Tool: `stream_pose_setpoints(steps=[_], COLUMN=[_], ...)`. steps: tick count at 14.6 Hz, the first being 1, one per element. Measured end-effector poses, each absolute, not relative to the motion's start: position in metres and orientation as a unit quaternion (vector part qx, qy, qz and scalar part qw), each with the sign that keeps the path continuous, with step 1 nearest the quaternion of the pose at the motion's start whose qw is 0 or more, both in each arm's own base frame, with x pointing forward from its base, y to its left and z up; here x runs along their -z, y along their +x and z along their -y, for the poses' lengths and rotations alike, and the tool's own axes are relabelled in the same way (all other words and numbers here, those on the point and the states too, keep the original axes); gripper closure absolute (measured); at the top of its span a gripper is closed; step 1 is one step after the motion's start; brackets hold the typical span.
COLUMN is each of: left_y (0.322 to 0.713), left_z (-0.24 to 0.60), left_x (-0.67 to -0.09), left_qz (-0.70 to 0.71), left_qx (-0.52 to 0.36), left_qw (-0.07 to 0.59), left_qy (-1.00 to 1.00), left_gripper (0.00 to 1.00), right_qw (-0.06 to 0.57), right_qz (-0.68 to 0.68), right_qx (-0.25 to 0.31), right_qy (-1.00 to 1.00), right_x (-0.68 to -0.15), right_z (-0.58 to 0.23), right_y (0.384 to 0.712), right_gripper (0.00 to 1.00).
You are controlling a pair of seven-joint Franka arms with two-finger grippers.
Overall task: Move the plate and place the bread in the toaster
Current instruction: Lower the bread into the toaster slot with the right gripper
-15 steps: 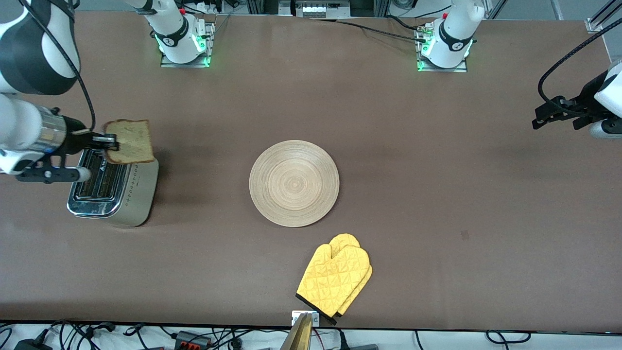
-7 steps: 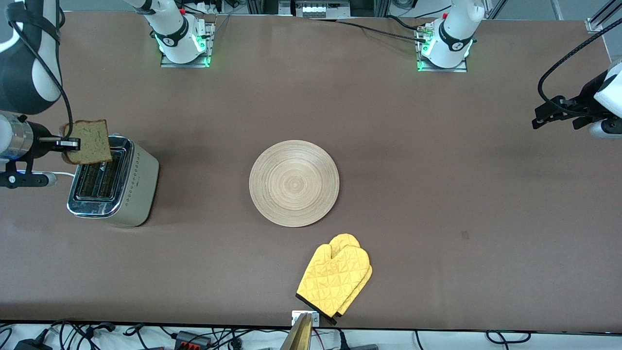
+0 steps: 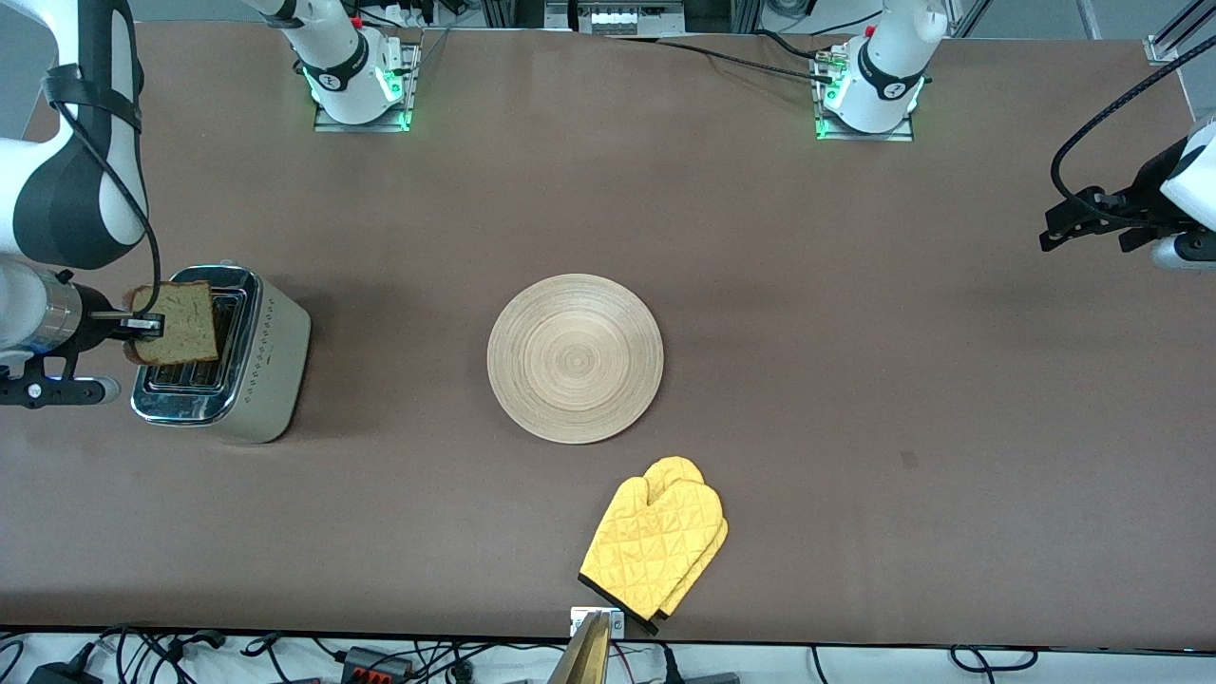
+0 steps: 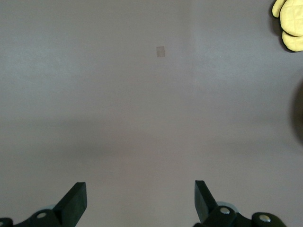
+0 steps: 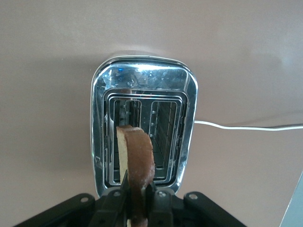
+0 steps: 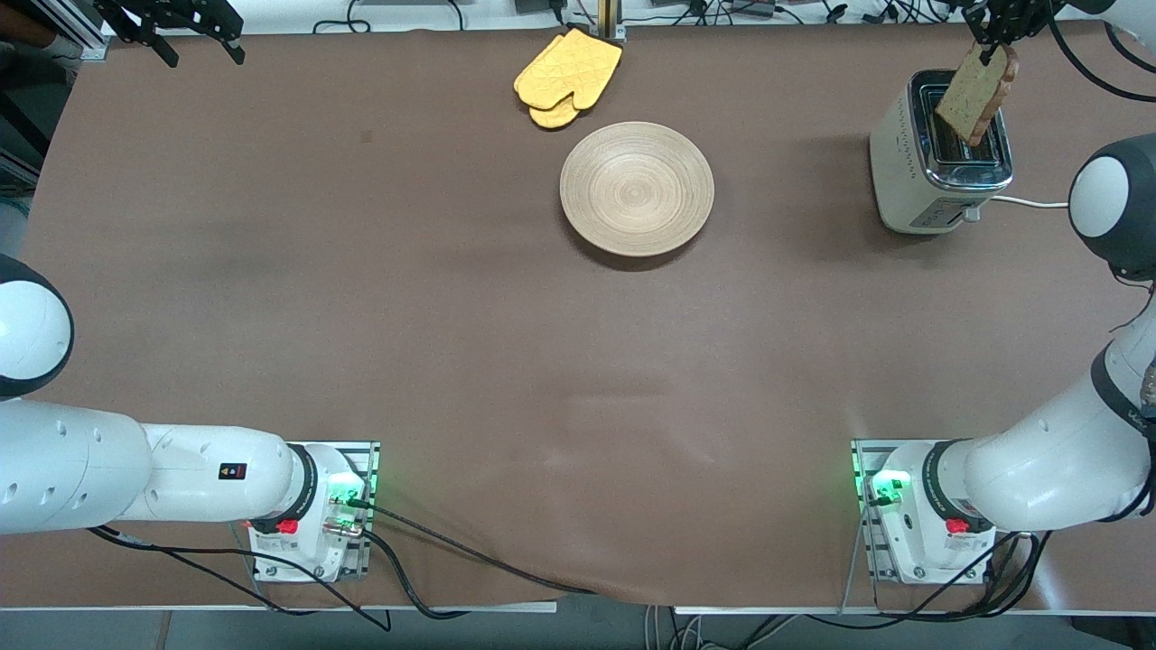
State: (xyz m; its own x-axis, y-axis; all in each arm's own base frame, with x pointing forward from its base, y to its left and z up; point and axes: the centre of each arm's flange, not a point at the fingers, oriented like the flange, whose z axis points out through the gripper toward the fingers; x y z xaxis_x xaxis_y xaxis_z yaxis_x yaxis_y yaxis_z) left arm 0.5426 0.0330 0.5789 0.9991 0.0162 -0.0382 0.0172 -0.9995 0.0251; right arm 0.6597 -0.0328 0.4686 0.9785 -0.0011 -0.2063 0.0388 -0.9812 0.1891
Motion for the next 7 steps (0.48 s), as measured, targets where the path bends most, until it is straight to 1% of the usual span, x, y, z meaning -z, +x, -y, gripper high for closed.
stream_pose_setpoints(steps=[7], left_y=[0.543], left_z=[-0.033], left_x=[-0.579], left_qz=[-0.009], left_qx=[0.019], left_qw=[0.013], left_qy=[1.000], left_gripper=[0.00], right_qw=[0.107], right_qz=[-0.013], right_qx=[0.081], right_qy=[0.991], right_x=[-0.434], right_z=[0.038], right_y=[0.680], right_gripper=[0.89])
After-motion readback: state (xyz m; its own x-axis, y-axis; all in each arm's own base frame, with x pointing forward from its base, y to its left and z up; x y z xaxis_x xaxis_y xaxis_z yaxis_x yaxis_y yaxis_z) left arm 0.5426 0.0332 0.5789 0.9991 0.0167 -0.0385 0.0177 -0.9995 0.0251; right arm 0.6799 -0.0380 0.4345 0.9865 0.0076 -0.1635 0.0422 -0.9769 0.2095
